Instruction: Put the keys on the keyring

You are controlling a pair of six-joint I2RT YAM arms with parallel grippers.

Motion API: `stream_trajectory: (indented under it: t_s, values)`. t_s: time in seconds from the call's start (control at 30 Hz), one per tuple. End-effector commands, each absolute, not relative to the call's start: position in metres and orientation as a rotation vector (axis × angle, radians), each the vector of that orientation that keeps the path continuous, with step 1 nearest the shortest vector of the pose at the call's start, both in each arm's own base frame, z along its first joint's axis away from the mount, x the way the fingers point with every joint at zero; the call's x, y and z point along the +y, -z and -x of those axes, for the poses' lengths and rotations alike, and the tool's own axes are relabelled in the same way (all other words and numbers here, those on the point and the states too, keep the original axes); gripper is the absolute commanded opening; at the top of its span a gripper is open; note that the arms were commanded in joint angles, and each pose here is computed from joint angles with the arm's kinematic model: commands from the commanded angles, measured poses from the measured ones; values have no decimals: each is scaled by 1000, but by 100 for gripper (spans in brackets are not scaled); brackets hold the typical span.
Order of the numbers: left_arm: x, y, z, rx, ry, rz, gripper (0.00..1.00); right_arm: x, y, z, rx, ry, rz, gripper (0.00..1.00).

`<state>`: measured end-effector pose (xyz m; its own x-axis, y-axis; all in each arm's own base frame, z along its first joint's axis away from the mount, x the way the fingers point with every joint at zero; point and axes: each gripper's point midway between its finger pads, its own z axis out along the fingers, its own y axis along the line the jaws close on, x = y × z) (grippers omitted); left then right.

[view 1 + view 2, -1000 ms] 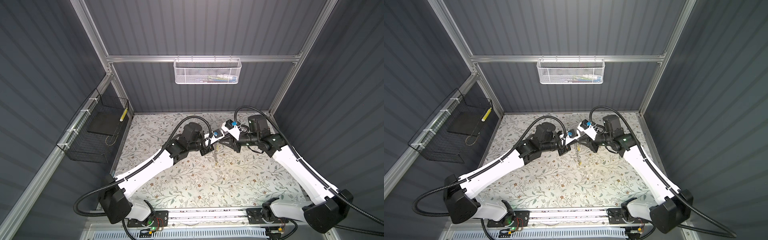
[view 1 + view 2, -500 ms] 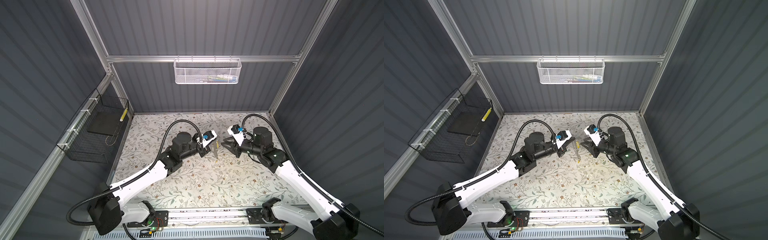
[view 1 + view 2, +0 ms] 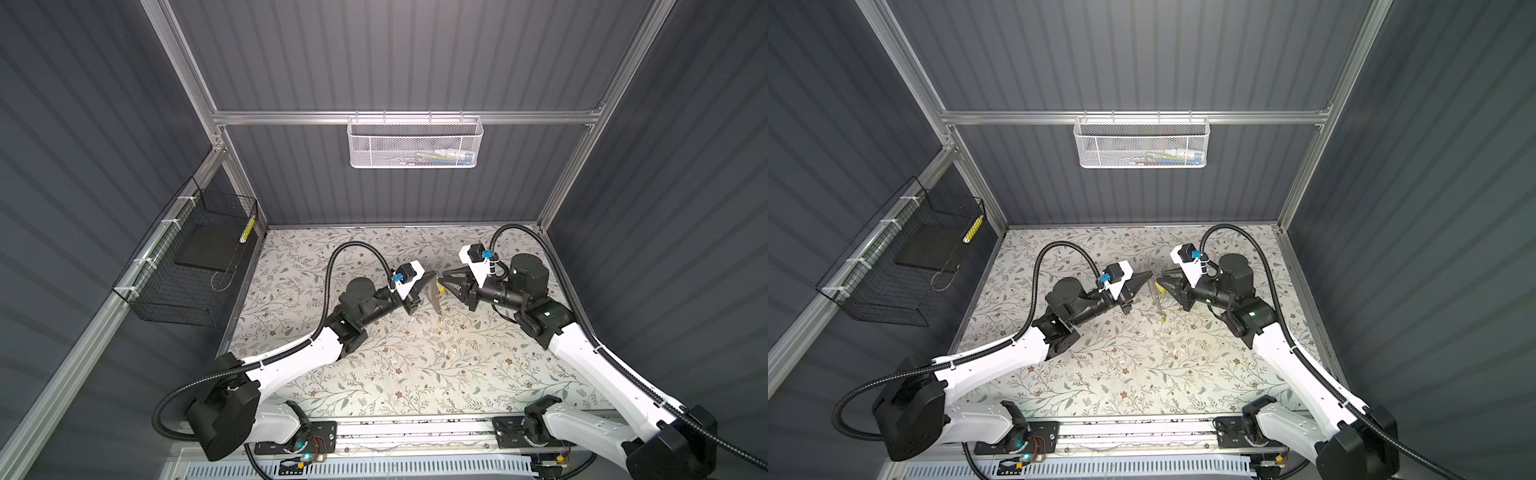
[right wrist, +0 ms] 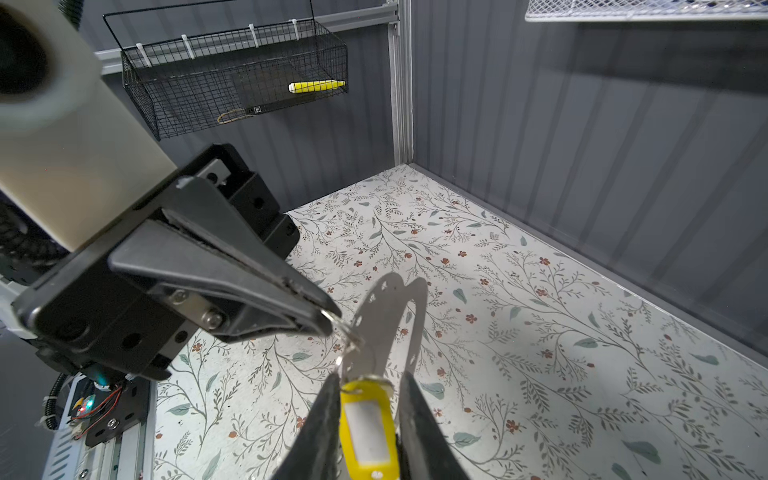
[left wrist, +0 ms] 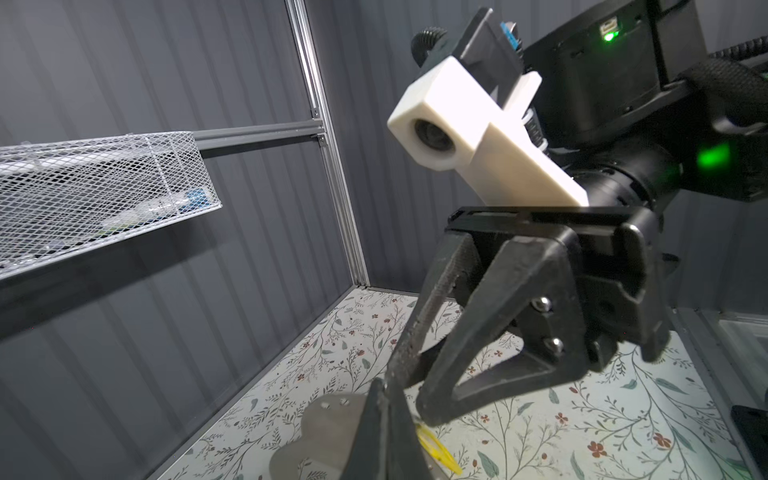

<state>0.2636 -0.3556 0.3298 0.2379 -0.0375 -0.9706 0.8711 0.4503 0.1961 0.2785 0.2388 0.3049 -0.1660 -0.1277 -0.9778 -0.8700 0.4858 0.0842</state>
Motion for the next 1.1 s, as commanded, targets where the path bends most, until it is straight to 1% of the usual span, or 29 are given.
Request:
stream_trajectory:
  t_s: [0.0,0.27,1.07]
  values:
    - [-354,-353,-260,1075,828,-860,0,242,-309,-276,1593,-856,893,24]
    - [-356,-351,-260,1064,885,-870,0,246,-306,-273,1589,-881,922,20]
    - [-362,-342,-260,1039,1010,-822,0,261,-311,-254,1514,-996,1026,15]
